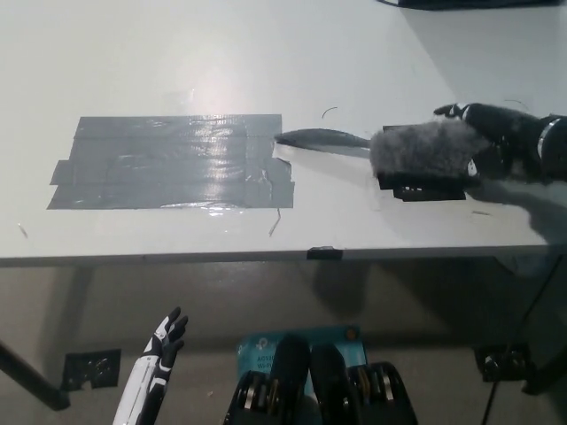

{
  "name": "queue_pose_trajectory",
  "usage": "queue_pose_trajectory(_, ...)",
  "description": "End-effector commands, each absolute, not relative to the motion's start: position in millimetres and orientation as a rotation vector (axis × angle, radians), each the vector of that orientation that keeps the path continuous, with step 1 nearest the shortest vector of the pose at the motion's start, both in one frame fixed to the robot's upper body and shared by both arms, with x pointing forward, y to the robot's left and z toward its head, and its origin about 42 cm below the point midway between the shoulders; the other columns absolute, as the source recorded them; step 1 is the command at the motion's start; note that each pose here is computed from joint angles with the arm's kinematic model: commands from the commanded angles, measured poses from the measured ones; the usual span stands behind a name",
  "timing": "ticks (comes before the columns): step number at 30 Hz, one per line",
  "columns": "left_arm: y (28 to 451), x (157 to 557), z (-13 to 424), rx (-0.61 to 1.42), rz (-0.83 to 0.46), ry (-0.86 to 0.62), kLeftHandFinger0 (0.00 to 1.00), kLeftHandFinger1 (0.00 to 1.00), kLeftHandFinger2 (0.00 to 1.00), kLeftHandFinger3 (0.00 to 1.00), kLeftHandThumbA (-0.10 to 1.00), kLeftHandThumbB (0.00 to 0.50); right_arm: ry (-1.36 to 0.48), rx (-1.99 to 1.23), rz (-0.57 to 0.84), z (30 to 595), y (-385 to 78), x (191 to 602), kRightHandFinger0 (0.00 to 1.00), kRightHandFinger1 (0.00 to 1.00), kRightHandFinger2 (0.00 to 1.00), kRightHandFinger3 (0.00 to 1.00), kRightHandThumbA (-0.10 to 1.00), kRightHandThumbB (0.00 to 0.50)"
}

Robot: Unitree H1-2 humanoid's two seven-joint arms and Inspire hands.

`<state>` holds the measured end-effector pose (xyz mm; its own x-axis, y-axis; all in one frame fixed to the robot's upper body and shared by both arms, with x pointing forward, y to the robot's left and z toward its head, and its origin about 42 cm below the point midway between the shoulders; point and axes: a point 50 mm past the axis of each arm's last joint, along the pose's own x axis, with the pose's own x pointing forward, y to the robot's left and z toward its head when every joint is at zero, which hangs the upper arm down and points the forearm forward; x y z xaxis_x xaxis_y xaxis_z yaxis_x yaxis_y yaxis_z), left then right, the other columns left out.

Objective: A person hands a grey duster to the robot and the robot grabs it with its right hand and places it on the black marked spot infron tof it on the desk

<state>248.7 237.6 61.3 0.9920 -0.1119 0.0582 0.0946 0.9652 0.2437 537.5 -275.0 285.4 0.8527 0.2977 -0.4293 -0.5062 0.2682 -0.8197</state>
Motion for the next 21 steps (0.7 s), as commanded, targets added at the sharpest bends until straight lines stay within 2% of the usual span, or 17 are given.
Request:
queue_pose_trajectory(1, 236.7, 255.4, 70.4, 0.257, -0.119, -0.112, 1.0, 1.0, 1.0, 1.0, 1.0, 0.225, 0.18, -0.873, 0.678, 403.3, -280.3, 540.2, 1.0, 1.0, 1.0, 1.0, 0.59, 0.5)
queue_pose_trajectory(4, 237.5, 256.4, 71.9, 0.26, -0.124, -0.114, 1.0, 1.0, 1.0, 1.0, 1.0, 0.217, 0.115, -0.739, 0.697, 427.6, -283.6, 534.7, 1.0, 1.0, 1.0, 1.0, 0.61, 0.5)
queue_pose_trajectory(6, 237.1, 258.9, 72.5, 0.261, -0.126, -0.121, 1.0, 1.0, 1.0, 1.0, 1.0, 0.218, 0.018, -0.723, 0.695, 457.9, -287.7, 526.7, 1.0, 1.0, 1.0, 1.0, 0.68, 0.478)
queue_pose_trajectory(8, 237.0, 259.3, 72.6, 0.26, -0.125, -0.123, 1.0, 1.0, 1.0, 1.0, 1.0, 0.225, -0.031, -0.681, 0.69, 477.7, -289.9, 519.9, 1.0, 1.0, 1.0, 1.0, 0.72, 0.496)
queue_pose_trajectory(10, 237.4, 259.5, 73.2, 0.27, -0.124, -0.127, 1.0, 1.0, 1.0, 1.0, 1.0, 0.232, -0.106, -0.605, 0.647, 507.7, -293.0, 509.6, 1.0, 1.0, 1.0, 1.0, 0.78, 0.5)
queue_pose_trajectory(12, 237.4, 259.5, 73.5, 0.271, -0.126, -0.13, 1.0, 1.0, 1.0, 1.0, 1.0, 0.224, -0.176, -0.564, 0.616, 524.0, -295.4, 502.8, 1.0, 1.0, 1.0, 1.0, 0.81, 0.5)
queue_pose_trajectory(15, 237.1, 261.6, 75.3, 0.267, -0.127, -0.134, 1.0, 1.0, 1.0, 1.0, 1.0, 0.221, -0.379, -0.462, 0.54, 560.4, -301.8, 482.1, 1.0, 1.0, 1.0, 1.0, 0.83, 0.5)
queue_pose_trajectory(18, 237.9, 263.2, 76.6, 0.274, -0.124, -0.138, 1.0, 1.0, 1.0, 1.0, 1.0, 0.227, -0.479, -0.464, 0.48, 579.1, -303.0, 466.1, 1.0, 1.0, 1.0, 1.0, 0.92, 0.5)
queue_pose_trajectory(19, 238.0, 264.4, 77.4, 0.273, -0.122, -0.136, 1.0, 1.0, 1.0, 1.0, 1.0, 0.232, -0.587, -0.487, 0.418, 593.0, -304.0, 449.6, 1.0, 1.0, 1.0, 1.0, 0.97, 0.5)
queue_pose_trajectory(21, 238.0, 268.0, 80.4, 0.274, -0.117, -0.141, 1.0, 1.0, 1.0, 1.0, 1.0, 0.234, -0.673, -0.486, 0.388, 600.2, -303.0, 433.2, 1.0, 1.0, 1.0, 1.0, 0.99, 0.5)
